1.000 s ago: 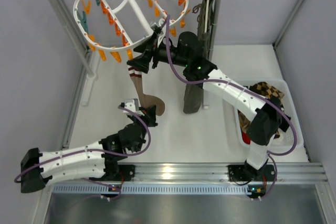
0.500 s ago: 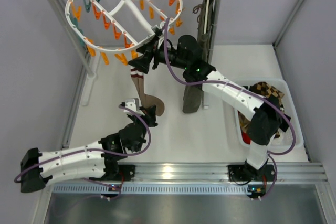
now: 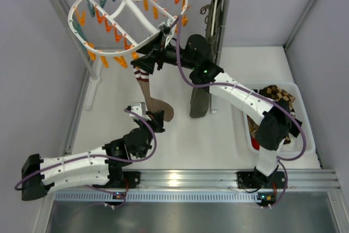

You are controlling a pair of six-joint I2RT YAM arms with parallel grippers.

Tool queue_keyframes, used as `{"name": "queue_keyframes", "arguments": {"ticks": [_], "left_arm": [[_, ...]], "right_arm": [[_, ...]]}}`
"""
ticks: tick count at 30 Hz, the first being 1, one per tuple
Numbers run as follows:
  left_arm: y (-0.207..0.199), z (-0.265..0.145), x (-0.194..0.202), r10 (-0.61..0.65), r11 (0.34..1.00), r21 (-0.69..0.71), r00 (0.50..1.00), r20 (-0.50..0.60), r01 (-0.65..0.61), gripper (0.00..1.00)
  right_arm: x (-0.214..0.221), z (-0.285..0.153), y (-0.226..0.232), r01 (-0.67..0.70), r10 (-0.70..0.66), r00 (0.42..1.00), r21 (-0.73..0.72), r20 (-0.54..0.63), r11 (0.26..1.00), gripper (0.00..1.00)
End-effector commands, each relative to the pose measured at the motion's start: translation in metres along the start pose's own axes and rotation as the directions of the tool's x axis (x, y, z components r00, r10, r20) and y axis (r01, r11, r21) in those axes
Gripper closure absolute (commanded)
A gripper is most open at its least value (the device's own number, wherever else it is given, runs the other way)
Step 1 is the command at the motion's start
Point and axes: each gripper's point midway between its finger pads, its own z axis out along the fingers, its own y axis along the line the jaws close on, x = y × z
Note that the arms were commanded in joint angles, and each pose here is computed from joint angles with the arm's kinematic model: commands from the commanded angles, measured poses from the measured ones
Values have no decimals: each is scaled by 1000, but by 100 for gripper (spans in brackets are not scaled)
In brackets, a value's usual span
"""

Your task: Remove the socks clipped to the hanger

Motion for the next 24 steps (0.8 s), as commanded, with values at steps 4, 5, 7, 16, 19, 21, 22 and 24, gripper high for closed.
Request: {"name": "queue_keyframes", "arguments": {"ticks": [4,5,7,16,19,21,22,24], "left_arm": [[-16,-1,-9,-33,999,42,999,-4,33,100],[-15,-1,-10,-36,999,41,999,-2,36,100],[-14,-1,-9,-31,999,38,1000,-1,31,100],[-15,0,-10,-21,999,31,1000,2,21,100],[-15,1,-11,-22,999,32,1000,3,22,100],[-15,1,-11,-21,999,29,1000,4,21,100],[-15,0,-11,-22,999,29,1000,5,22,100],[-14,1,-10,-22,999,26,1000,3,22,100]], "right_arm": [[-45,3,8,54,-45,991,-71,126,996,46],[-45,4,7,49,-40,991,-70,126,996,49],[-46,4,7,44,-34,991,-71,129,997,55],[-48,4,7,26,-16,988,-67,152,997,65],[-49,3,8,20,-9,988,-70,157,997,74],[-48,3,8,10,1,987,-71,158,997,82],[-48,3,8,13,-1,987,-71,163,997,84],[-47,2,7,6,4,987,-63,162,998,93]]}}
